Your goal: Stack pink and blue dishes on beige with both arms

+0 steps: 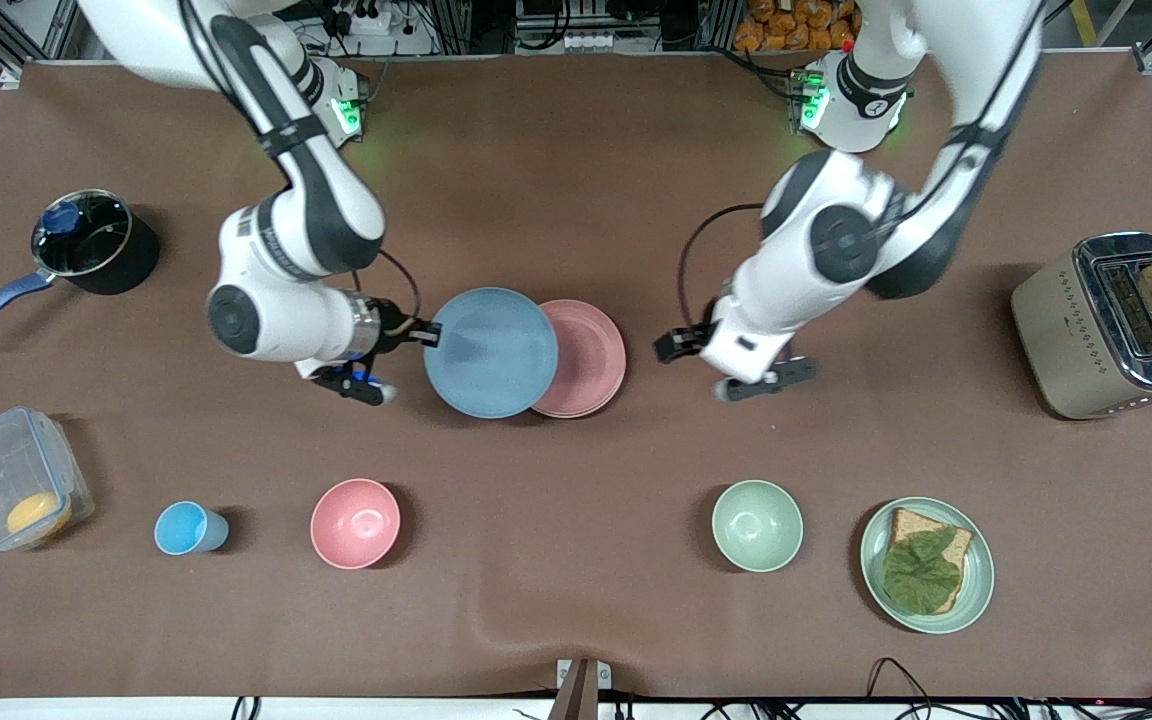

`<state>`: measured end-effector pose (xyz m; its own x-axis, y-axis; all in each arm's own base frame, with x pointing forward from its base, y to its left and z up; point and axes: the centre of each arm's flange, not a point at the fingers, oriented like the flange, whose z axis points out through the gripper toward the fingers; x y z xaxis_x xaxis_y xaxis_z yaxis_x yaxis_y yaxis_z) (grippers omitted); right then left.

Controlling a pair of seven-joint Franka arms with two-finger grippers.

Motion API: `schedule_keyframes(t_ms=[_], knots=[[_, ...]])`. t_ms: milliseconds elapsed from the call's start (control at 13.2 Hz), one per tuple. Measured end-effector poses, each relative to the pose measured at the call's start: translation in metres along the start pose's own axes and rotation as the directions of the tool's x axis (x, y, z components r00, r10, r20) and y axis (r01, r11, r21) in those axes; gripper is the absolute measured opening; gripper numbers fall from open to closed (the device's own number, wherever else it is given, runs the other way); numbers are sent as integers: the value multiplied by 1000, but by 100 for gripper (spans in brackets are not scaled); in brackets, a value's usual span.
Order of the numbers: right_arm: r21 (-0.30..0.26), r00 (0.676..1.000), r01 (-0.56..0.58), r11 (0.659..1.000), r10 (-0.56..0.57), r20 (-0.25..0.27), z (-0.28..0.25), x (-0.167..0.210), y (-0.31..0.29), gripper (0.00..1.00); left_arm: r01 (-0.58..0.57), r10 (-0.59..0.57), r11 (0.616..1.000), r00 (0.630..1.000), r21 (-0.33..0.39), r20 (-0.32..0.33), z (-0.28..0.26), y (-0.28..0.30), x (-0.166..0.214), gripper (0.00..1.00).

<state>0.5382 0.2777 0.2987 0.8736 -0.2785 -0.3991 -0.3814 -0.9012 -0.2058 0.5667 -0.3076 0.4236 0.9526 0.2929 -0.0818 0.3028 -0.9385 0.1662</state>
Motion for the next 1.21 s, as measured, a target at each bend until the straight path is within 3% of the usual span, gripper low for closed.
schedule_keyframes(t_ms=[226, 377, 604, 906, 1208], knots=[[-10, 999, -10, 1000, 10, -30, 28, -27, -30, 5, -47, 62, 990, 992, 133, -110, -88, -49, 9, 100], [-13, 999, -17, 1000, 16, -37, 39, -29, -33, 5, -105, 124, 974, 989, 199, -82, -141, -91, 12, 100], [-20, 999, -19, 1000, 18, -43, 58, -30, -37, 5, -173, 187, 957, 982, 232, -38, -205, -136, 19, 100], [-18, 997, -36, 999, 35, -63, 76, -33, -44, 5, -245, 249, 938, 968, 244, 17, -223, -152, 20, 100], [-20, 997, -44, 999, 42, -71, 86, -34, -48, 5, -241, 241, 936, 970, 256, 31, -241, -177, 19, 100]])
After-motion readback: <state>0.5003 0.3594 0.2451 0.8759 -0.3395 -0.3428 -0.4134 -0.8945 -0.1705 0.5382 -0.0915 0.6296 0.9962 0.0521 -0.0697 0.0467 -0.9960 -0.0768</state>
